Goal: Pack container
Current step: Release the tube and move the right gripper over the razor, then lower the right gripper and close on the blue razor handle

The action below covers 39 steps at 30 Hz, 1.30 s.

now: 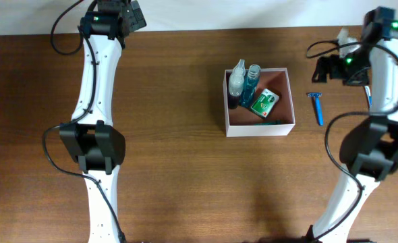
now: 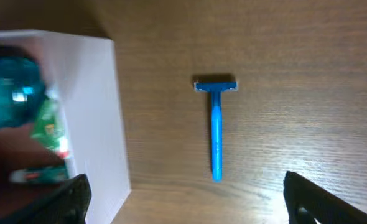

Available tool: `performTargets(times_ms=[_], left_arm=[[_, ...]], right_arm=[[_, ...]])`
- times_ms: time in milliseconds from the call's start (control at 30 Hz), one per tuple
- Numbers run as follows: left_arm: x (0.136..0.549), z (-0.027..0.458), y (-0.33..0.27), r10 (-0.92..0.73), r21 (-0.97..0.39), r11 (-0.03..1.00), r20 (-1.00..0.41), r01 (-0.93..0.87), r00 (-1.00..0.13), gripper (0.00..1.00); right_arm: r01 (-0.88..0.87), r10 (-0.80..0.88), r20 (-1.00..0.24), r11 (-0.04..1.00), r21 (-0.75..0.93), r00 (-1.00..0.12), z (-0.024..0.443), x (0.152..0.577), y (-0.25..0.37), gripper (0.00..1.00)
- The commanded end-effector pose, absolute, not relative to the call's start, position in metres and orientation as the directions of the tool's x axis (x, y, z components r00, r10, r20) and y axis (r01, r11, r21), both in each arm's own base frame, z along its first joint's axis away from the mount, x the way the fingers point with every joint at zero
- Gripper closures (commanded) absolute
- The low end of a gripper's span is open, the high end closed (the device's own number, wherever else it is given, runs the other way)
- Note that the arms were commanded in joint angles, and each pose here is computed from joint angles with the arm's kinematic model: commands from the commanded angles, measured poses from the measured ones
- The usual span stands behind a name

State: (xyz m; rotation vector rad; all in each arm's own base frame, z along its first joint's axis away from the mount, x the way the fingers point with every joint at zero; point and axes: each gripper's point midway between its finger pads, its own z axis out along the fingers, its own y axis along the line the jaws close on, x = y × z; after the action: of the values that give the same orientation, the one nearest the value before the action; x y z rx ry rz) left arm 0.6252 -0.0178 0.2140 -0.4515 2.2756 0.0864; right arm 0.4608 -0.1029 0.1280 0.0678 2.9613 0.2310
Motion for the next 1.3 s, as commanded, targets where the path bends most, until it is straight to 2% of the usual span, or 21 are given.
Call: performTargets(times_ms=[0, 100, 300, 433, 467, 500, 1100, 1267], left_arm=[[0.626, 0.214, -0.018, -0.303, -0.091, 0.932, -0.729, -0.351, -0.613, 0.01], [0.626, 0.214, -0.018, -0.303, -0.091, 0.932, -0.729, -0.351, -0.613, 0.01], [0.626, 0.214, -0.018, -0.303, -0.091, 0.932, -0.729, -0.351, -0.613, 0.01], [0.626, 0.214, -0.018, -0.303, -0.091, 0.932, -0.729, -0.351, -0.614, 0.01], [0.626, 0.214, -0.018, -0.303, -0.091, 0.932, -0.729, -0.351, -0.614, 0.01], [0.626, 0.214, -0.018, -0.303, -0.091, 0.932, -0.729, -0.351, -0.614, 0.01], [0.626, 0.214, -0.018, -0.303, -0.091, 0.932, -0.729, -0.351, -0.613, 0.01], [0.626, 0.214, -0.018, -0.303, -0.091, 0.932, -0.729, -0.351, -0.613, 0.01]], right_arm=[[0.043, 0.051, -0.078, 0.994, 0.103, -0.996, 0.093, 0.459, -0.111, 0.06], [0.045, 0.049, -0.036, 0.993, 0.113, -0.998, 0.073, 0.457, -0.110, 0.01], [0.053, 0.049, 0.041, 0.994, 0.098, -0.998, 0.047, 0.449, -0.114, 0.02], [0.056, 0.049, 0.068, 0.993, 0.103, -0.996, 0.040, 0.446, -0.113, 0.16], [0.057, 0.049, 0.079, 0.993, 0.105, -0.996, 0.037, 0.444, -0.112, 0.23], [0.057, 0.048, 0.084, 0.993, 0.106, -0.995, 0.036, 0.443, -0.112, 0.24], [0.061, 0.042, 0.201, 0.994, 0.089, -0.979, -0.002, 0.417, -0.112, 0.23], [0.057, 0.044, 0.193, 0.997, 0.059, -0.980, -0.003, 0.419, -0.118, 0.24]])
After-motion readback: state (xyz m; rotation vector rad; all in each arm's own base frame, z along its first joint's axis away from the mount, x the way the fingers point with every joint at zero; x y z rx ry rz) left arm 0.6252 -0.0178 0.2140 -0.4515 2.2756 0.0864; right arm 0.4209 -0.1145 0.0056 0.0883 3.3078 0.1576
